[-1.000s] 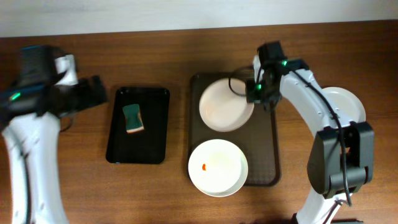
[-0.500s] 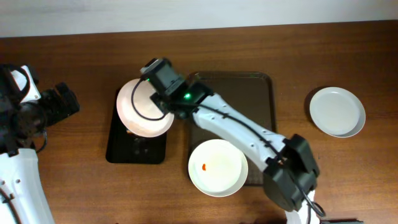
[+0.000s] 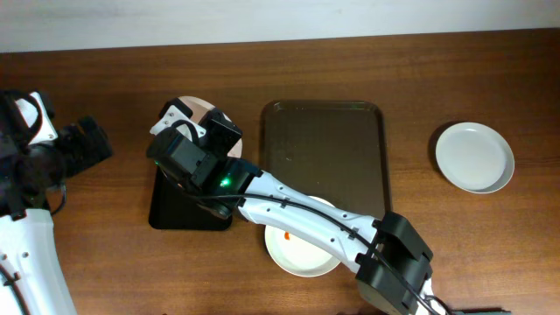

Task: Clean dirty plates on tray and stack at the side
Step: 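Lift the plate, wipe it over the sponge, stack it on the first plate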

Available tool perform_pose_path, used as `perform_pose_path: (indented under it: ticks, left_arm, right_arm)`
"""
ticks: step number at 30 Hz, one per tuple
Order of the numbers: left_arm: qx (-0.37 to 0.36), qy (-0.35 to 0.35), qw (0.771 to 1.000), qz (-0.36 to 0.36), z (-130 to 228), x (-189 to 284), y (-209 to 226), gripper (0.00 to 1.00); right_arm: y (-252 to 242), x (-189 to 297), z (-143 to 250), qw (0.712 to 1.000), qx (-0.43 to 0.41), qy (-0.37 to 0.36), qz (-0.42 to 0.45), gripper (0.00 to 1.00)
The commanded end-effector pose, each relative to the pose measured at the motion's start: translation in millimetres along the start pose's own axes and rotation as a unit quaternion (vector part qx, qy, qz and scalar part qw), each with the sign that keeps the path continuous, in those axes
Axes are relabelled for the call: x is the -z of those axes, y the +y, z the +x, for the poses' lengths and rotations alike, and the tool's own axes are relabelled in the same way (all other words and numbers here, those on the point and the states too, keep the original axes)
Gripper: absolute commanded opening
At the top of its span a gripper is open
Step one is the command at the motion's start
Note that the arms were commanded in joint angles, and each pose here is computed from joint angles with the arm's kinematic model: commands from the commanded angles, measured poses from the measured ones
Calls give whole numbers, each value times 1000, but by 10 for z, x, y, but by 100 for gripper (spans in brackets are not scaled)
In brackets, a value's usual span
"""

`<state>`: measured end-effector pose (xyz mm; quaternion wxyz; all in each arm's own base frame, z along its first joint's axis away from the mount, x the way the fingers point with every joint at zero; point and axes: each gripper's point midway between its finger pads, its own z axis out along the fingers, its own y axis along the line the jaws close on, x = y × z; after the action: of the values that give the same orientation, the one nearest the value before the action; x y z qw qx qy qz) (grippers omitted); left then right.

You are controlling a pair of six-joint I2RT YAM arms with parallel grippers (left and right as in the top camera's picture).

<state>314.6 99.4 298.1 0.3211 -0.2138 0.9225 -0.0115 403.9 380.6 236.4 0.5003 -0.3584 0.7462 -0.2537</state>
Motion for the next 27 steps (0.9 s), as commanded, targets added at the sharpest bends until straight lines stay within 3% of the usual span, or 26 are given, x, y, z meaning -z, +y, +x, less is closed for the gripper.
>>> perform_pose_path:
  ticks: [1, 7, 12, 14, 17, 18, 19, 22, 23, 27]
  left_arm:
    - [-3, -3, 1000, 3, -1, 22, 0, 100]
    - [-3, -3, 1000, 3, -1, 22, 0, 100]
    - [-3, -3, 1000, 3, -1, 22, 0, 100]
    - [-3, -3, 1000, 3, -1, 22, 0, 100]
    - [-3, -3, 1000, 3, -1, 22, 0, 100]
    - [-3, -3, 1000, 3, -1, 22, 0, 100]
    - [-3, -3, 1000, 3, -1, 22, 0, 100]
    - [-3, -3, 1000, 3, -1, 22, 0, 100]
    - [-3, -3, 1000, 3, -1, 22, 0, 100]
    - [-3, -3, 1000, 3, -1, 22, 0, 100]
  right_arm:
    - [-283, 178, -140, 999, -16, -15, 28, 4]
    - [-321, 163, -101, 998, -51, -8, 32, 4]
    - [-383, -93, 289, 984, -151, 50, -84, 4]
    - [-682, -60, 482, 937, -270, 84, -206, 4]
    - [-1369, -323, 1309, 825, -452, 179, -290, 4]
    - [-1650, -451, 1748, 785, -507, 216, -282, 4]
    - [-2078, -585, 2504, 742, -572, 266, -227, 4]
    - [-2578, -552, 3765, 665, -659, 329, -127, 4]
    - [-2677, -425, 4489, 611, -701, 359, -77, 4]
    - [-2524, -89, 5808, 518, -764, 384, 11, 4]
